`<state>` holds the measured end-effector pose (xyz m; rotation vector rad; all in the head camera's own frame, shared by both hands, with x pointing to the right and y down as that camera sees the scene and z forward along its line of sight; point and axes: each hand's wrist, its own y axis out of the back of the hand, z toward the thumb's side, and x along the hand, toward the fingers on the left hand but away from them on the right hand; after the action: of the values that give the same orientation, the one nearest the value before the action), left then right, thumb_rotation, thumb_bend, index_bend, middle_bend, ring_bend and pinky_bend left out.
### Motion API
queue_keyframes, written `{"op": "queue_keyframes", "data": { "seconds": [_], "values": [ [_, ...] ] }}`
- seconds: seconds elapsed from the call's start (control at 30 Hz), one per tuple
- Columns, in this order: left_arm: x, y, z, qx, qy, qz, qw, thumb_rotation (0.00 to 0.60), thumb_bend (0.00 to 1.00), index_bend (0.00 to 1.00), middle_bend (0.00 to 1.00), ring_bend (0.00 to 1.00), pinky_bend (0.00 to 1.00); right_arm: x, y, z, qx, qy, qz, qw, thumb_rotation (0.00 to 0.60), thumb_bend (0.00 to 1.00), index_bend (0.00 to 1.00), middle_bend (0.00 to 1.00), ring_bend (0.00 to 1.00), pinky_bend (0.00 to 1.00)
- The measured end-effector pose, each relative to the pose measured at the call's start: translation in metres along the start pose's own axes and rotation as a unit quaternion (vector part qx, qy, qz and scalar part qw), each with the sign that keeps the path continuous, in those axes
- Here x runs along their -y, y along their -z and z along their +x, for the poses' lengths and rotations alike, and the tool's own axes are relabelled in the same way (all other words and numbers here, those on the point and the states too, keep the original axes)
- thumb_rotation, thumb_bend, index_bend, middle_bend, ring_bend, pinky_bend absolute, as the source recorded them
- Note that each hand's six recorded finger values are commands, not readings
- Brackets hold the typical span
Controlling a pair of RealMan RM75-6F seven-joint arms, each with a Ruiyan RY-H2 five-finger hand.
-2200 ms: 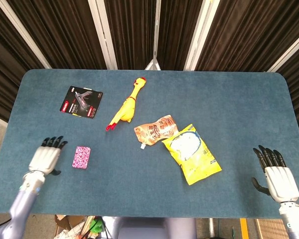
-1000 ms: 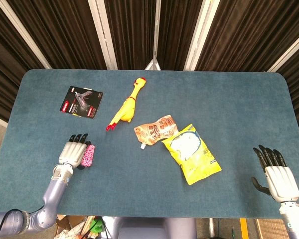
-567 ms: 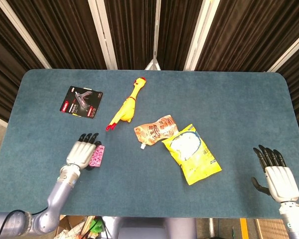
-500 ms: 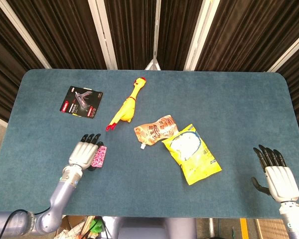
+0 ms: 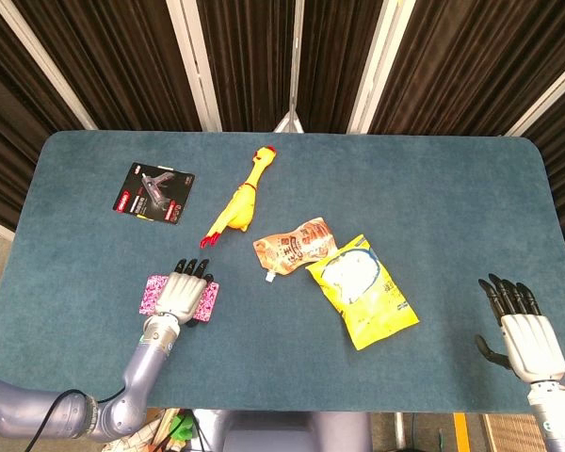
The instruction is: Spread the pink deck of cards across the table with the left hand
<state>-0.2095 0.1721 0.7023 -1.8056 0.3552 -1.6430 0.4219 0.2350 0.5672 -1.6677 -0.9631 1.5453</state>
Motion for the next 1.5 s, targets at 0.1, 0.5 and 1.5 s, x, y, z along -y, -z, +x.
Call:
{"op": "queue_keyframes", "data": {
  "seconds": [0.1,0.5,1.5],
  "values": [
    [0.003,0.000,0.001,-0.005,0.008,0.006,0.9999,0.600,0.33,0.29,0.00,0.00,0.00,0.000,0.000,0.000,0.000,0.000,0.000,1.0000,0.600,0.36,0.00,0.00,0.00,0.02],
    [0.002,0.003,0.001,-0.027,0.030,0.024,0.9989,0.600,0.25,0.09,0.00,0.00,0.00,0.000,-0.001,0.000,-0.002,0.001,-0.002,1.0000,0.600,0.36,0.00,0.00,0.00,0.02],
    [-0.003,0.002,0.003,-0.019,0.013,-0.006,0.9997,0.600,0.48,0.49,0.00,0.00,0.00,-0.001,-0.001,0.001,-0.003,0.001,-0.003,1.0000,0.600,0.36,0.00,0.00,0.00,0.02]
  ]
}}
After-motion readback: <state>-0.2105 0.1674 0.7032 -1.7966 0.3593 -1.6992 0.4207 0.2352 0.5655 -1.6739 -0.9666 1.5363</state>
